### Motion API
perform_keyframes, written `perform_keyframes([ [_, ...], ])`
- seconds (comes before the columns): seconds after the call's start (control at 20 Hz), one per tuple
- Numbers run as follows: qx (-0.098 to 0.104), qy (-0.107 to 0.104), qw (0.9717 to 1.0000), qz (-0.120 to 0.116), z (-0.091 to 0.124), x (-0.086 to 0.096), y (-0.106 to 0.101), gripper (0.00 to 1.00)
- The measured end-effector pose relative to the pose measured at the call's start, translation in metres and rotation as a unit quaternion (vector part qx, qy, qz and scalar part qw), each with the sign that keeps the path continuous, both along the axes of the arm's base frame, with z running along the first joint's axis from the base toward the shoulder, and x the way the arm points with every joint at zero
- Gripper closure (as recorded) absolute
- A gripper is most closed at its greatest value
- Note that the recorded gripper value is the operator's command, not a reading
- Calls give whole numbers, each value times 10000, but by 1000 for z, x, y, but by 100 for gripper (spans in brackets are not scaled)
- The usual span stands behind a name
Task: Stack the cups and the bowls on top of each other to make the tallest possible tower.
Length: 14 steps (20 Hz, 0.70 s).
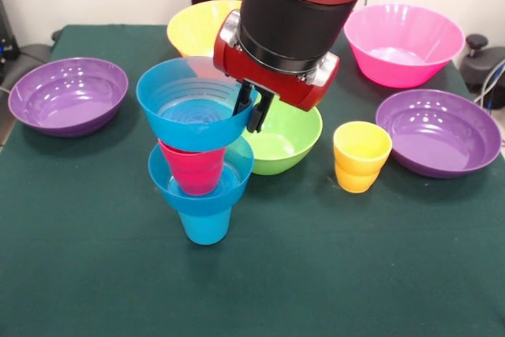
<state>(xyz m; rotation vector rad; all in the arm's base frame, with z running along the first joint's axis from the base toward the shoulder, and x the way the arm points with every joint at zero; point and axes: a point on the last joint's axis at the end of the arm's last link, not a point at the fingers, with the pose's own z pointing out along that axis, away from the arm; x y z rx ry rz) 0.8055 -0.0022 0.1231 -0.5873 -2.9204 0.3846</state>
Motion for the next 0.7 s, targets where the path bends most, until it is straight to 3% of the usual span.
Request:
perform_keyframes([
  [0.7,-53,61,10000,-38,-11,-23,-8,100],
])
